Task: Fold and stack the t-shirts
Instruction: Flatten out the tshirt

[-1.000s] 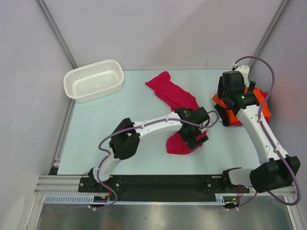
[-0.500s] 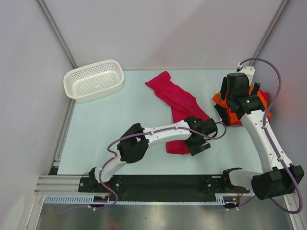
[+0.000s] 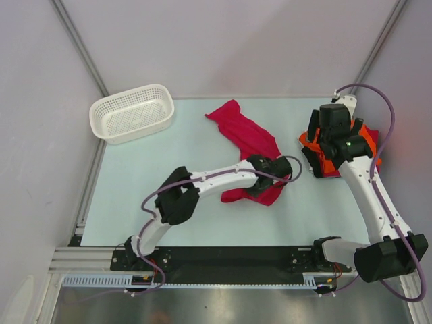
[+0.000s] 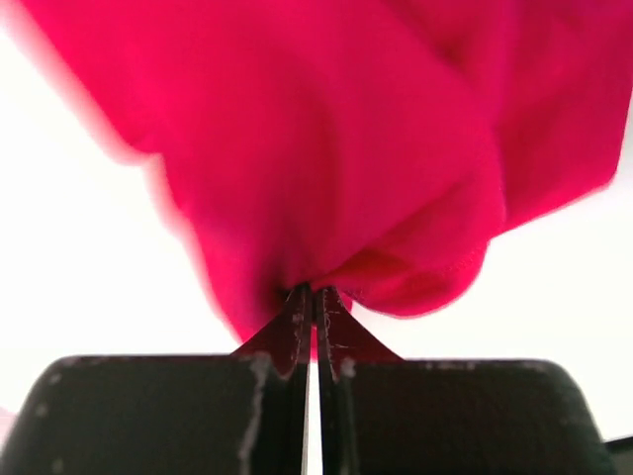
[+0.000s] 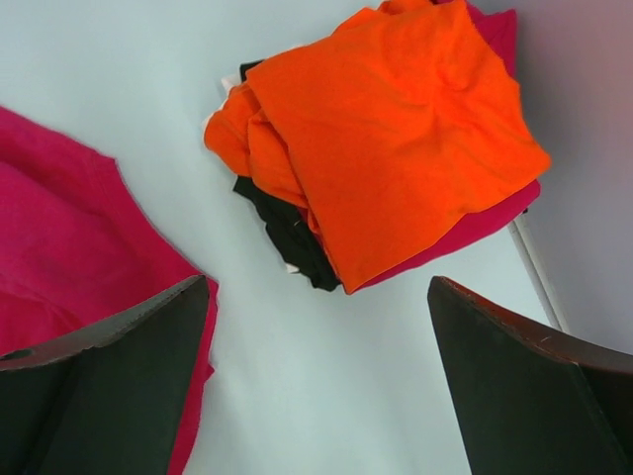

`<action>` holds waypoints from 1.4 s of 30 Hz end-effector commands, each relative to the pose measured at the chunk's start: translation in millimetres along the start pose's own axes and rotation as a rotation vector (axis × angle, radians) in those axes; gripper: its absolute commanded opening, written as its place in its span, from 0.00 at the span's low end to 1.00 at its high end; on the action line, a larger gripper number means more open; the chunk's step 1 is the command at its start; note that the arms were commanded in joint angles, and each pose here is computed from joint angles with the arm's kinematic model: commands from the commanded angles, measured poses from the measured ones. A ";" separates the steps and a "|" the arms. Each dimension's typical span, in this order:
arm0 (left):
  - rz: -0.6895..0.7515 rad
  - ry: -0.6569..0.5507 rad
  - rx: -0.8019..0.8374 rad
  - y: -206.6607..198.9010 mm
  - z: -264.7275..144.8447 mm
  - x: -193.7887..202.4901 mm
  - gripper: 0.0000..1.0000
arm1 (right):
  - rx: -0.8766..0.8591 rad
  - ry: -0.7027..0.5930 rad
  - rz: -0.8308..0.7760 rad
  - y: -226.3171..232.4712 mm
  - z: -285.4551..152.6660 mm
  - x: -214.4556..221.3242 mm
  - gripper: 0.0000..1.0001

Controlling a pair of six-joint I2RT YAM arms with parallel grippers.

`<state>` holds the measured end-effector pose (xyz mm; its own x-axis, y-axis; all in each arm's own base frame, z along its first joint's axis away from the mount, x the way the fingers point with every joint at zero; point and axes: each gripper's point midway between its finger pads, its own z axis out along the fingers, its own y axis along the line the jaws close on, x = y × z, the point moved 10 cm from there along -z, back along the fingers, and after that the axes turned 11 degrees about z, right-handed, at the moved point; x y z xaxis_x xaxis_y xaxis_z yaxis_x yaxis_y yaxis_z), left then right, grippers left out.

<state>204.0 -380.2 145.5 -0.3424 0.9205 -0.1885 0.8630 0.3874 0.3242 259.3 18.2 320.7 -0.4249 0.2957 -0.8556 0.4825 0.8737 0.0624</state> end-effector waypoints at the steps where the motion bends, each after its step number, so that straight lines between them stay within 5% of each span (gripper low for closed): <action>1: -0.281 -0.167 -0.240 77.4 -88.7 27.6 0.00 | -0.067 0.021 0.037 1.7 -5.8 7.1 0.97; 6: -0.566 -0.154 -0.334 137.9 -107.9 86.9 0.00 | -0.130 0.104 0.006 10.5 -3.5 29.1 0.96; 12: -0.792 0.034 -0.375 193.8 -76.2 165.8 0.00 | -0.261 0.305 -0.019 32.2 0.0 70.5 0.96; 20: -0.931 0.263 -0.307 208.8 -20.9 215.8 0.00 | -0.458 0.699 -0.062 64.8 7.7 120.0 0.95; 25: -0.961 0.290 -0.304 222.5 -12.7 218.0 0.00 | -0.646 0.971 -0.253 107.9 -7.7 161.4 0.89; 30: -0.995 0.332 -0.308 233.0 -4.1 226.5 0.02 | -0.696 0.854 -0.479 135.9 -44.9 173.4 0.86; 34: -1.054 0.371 -0.260 237.9 8.1 241.9 0.02 | -0.673 0.552 -0.588 150.1 -84.1 172.4 0.86; 42: -1.110 0.417 -0.227 254.4 21.7 266.3 0.02 | -0.768 0.433 -0.763 186.4 -142.3 222.7 0.85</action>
<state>331.6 -47.6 152.8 -0.9868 0.0398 -0.1572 -0.0184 0.9356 0.3525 149.8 278.2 218.5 -0.7604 -0.4114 -0.5025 -0.5312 0.8392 0.1168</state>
